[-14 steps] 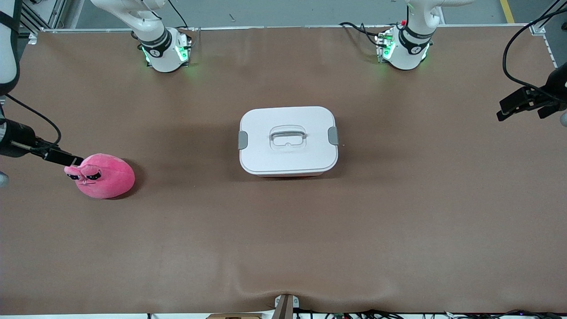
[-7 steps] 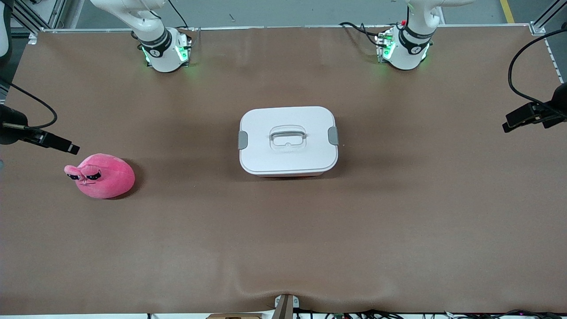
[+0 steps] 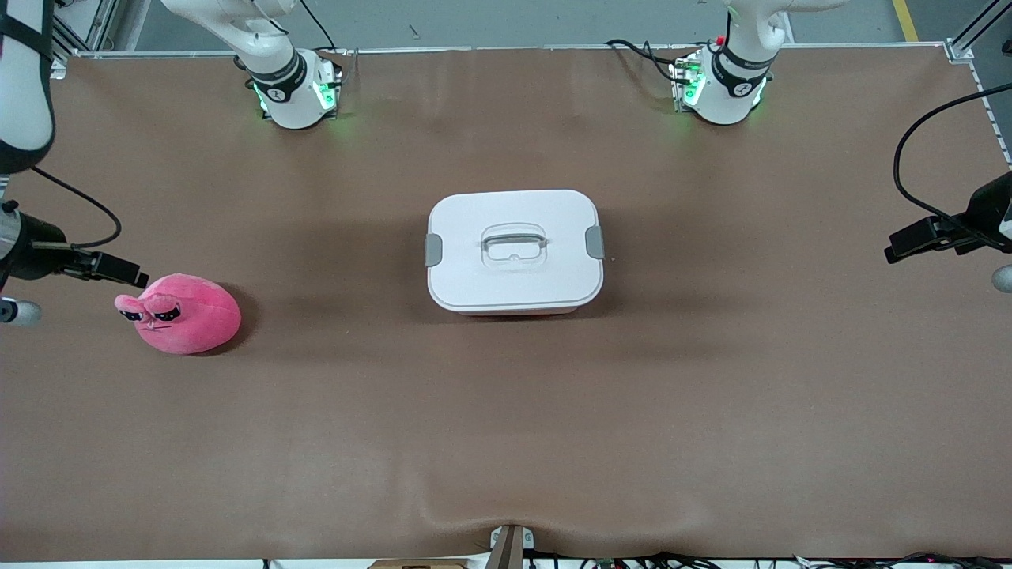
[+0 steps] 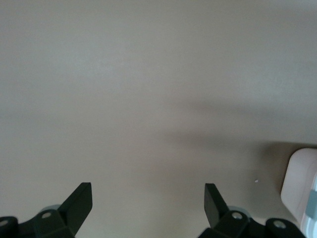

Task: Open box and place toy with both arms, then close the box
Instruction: 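Move the right gripper to the pink plush toy, then grasp the pink plush with the right gripper while the left gripper approaches the box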

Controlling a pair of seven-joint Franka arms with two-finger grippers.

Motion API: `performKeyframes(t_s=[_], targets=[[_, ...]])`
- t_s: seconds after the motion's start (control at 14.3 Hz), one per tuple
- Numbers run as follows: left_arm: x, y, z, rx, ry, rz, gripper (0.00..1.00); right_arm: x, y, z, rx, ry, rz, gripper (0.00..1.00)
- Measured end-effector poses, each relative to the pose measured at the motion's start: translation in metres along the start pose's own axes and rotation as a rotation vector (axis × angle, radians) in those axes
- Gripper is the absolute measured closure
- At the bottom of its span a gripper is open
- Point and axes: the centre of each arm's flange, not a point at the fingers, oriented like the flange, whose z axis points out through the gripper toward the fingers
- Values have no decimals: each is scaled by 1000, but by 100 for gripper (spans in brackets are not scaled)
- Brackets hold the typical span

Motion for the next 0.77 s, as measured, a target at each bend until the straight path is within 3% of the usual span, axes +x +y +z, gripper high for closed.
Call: performKeyframes(t_s=[0.49, 0.77], targets=[[9, 38, 28, -26, -40, -145, 0, 0, 32, 85, -41, 45, -158, 0], [4, 66, 29, -23, -42, -212, 0, -7, 53, 114, -55, 58, -354, 0]])
